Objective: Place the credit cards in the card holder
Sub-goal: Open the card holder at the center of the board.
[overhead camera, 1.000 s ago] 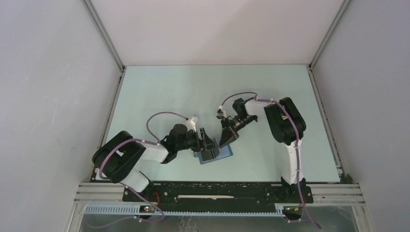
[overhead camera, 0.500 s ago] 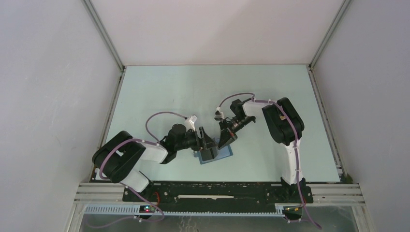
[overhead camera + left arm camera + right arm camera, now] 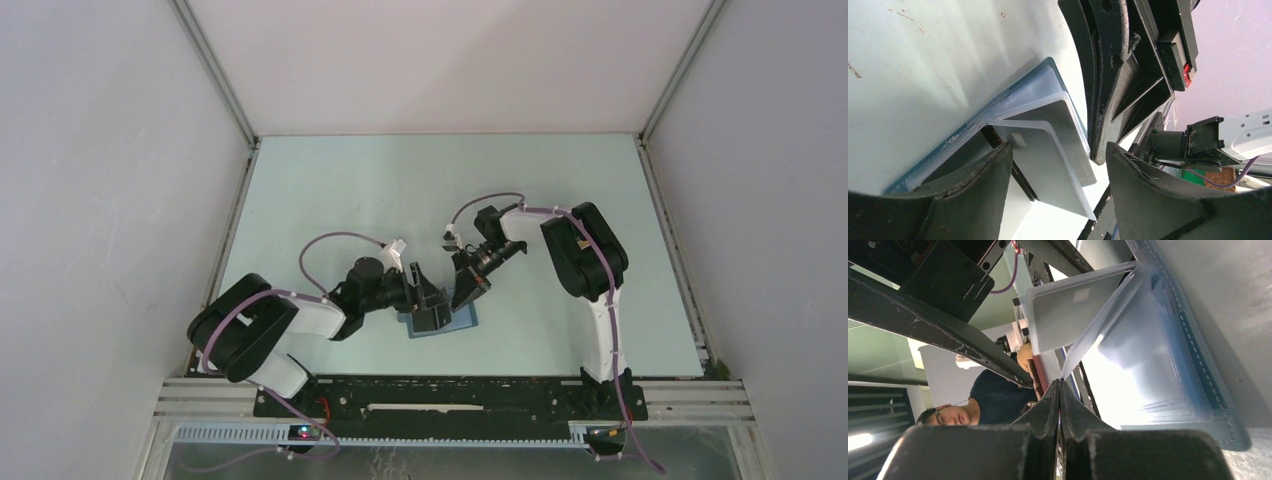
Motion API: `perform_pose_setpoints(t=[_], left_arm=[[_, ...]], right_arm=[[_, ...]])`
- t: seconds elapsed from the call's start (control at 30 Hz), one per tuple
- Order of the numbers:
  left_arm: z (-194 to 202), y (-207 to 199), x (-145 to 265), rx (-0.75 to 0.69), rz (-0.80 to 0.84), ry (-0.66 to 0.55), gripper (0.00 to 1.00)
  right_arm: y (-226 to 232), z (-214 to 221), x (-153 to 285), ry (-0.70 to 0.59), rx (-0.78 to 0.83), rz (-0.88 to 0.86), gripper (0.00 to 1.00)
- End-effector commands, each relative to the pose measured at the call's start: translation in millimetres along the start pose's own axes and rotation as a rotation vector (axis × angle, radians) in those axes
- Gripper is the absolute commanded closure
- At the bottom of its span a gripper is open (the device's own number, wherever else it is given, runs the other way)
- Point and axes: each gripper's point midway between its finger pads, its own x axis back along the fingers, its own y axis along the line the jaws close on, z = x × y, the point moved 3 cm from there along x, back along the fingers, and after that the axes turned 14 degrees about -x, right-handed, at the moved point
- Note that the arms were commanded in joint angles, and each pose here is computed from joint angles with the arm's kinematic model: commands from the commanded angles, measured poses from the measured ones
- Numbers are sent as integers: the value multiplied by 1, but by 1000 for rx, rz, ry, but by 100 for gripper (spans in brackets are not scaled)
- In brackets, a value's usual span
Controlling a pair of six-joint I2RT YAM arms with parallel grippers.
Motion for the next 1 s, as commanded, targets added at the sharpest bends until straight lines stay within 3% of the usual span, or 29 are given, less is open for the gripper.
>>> perform_pose_setpoints(t=[0.0, 0.23, 0.5, 0.97], left_arm=[[-3, 0, 9, -6, -12, -34, 27], [-1, 2, 10, -5, -26, -29, 29], [-3, 2, 10, -9, -27, -36, 31], [-2, 4, 17, -4, -46, -60, 31]], right_arm=[[2, -8, 3, -18, 37, 20, 92], [12, -6, 0, -1, 62, -32, 74], [30, -1, -12, 36, 118, -53, 61], [33, 1, -23, 71, 125, -68, 54]])
